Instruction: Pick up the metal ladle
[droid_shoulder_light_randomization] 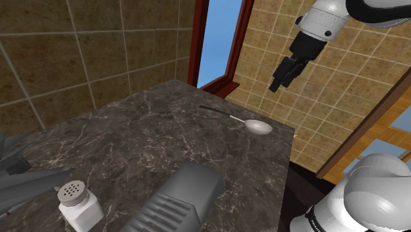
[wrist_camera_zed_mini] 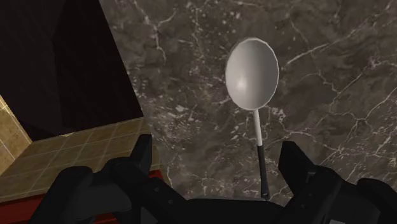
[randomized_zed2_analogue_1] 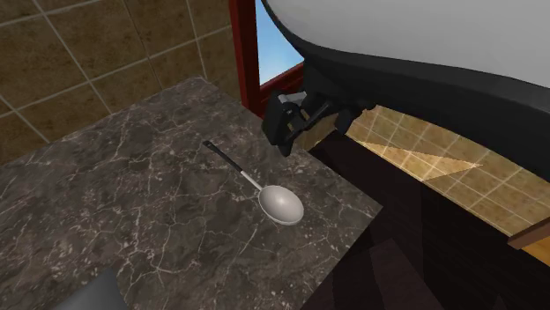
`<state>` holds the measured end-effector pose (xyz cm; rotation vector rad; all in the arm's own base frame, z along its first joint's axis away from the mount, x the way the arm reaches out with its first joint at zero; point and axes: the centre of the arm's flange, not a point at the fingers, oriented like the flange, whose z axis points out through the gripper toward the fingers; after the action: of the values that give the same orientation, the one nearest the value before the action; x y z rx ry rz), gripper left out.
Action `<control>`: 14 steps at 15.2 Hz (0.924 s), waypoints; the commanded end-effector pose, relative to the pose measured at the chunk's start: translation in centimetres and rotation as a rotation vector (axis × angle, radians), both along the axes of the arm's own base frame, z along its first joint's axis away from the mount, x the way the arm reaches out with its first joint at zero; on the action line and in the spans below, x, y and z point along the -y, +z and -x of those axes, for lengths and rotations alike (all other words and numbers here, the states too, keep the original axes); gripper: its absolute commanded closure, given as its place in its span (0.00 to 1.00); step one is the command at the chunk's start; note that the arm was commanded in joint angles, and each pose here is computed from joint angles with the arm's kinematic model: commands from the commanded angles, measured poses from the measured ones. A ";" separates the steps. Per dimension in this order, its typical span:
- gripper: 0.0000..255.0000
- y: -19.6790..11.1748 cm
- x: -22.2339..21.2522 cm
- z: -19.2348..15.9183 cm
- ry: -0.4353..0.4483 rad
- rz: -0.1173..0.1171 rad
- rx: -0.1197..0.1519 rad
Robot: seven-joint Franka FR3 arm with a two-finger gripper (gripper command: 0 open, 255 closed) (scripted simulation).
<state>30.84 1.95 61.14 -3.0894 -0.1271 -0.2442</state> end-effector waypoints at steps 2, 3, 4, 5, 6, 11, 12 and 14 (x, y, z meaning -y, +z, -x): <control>0.00 -0.8 -0.5 -1.1 0.026 -0.003 -0.017; 0.00 -1.6 -1.1 -2.2 0.053 -0.006 -0.034; 0.00 -2.4 -1.7 -3.2 0.079 -0.008 -0.052; 0.00 -3.2 -2.3 -4.2 0.105 -0.011 -0.069; 0.00 -4.0 -3.0 -5.2 0.131 -0.014 -0.086; 0.00 -8.5 -6.7 -9.6 0.263 -0.028 -0.172; 0.00 -9.4 -7.5 -10.4 0.289 -0.031 -0.189; 0.00 -10.4 -7.9 -10.8 0.302 -0.032 -0.198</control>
<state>41.32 9.70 51.68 -2.9894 -0.5536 0.0598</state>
